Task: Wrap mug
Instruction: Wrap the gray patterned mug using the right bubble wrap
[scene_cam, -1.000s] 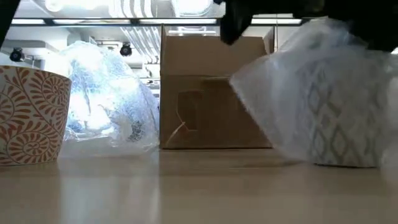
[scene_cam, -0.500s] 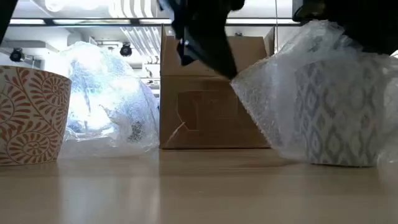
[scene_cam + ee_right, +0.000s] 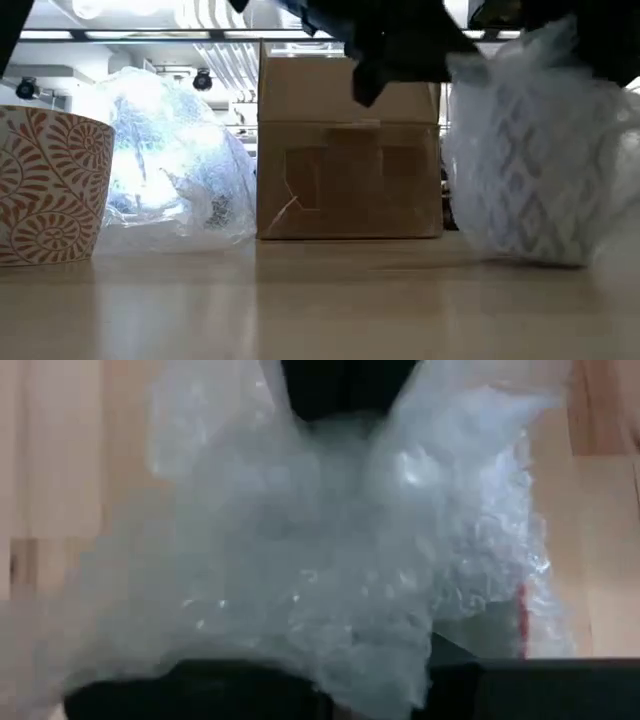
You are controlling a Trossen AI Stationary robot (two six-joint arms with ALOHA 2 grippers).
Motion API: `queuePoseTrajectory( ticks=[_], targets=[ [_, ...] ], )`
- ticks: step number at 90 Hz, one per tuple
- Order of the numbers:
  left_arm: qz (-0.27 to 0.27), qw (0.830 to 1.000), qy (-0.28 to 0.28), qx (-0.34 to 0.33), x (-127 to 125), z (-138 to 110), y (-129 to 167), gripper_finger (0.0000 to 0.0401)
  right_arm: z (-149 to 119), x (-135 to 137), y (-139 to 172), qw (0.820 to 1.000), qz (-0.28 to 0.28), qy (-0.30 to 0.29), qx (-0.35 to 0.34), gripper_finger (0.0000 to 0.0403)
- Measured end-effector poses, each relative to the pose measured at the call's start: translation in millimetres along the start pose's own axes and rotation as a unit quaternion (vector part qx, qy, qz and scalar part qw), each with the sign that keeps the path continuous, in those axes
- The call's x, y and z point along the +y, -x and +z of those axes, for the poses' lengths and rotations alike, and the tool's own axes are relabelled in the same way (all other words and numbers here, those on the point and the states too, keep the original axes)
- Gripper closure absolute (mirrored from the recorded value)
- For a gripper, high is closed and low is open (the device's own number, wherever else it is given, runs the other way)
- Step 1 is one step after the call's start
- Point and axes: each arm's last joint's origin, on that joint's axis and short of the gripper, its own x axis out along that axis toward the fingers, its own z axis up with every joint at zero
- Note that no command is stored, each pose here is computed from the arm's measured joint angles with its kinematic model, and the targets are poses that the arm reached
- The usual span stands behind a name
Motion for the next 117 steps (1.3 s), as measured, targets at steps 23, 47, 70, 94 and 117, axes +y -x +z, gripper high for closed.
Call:
queuePoseTrajectory(
  ticks=[23, 47, 70, 94, 117],
  targets=[
    [0.006, 1.0, -0.002, 0.03, 2, -21, -18, 0.0401, 2, 0, 3, 1.0, 0.004, 0.001, 0.004, 0.0396],
    [0.007, 0.999, -0.002, 0.035, 3, -21, -17, 0.0401, 25, 2, 43, 0.999, -0.009, 0.025, 0.024, 0.0396],
    [0.007, 0.999, -0.002, 0.035, 3, -22, -17, 0.0401, 33, 5, 34, 0.999, -0.005, 0.033, 0.01, 0.0396],
    [0.006, 0.999, -0.002, 0.034, 3, -21, -17, 0.0401, 18, 2, -17, 0.995, -0.006, 0.035, 0.091, 0.0396],
    [0.004, 1.0, -0.007, 0.027, 3, -20, -17, 0.0401, 31, 1, 19, 0.996, 0.028, 0.045, 0.075, 0.0396]
  ],
)
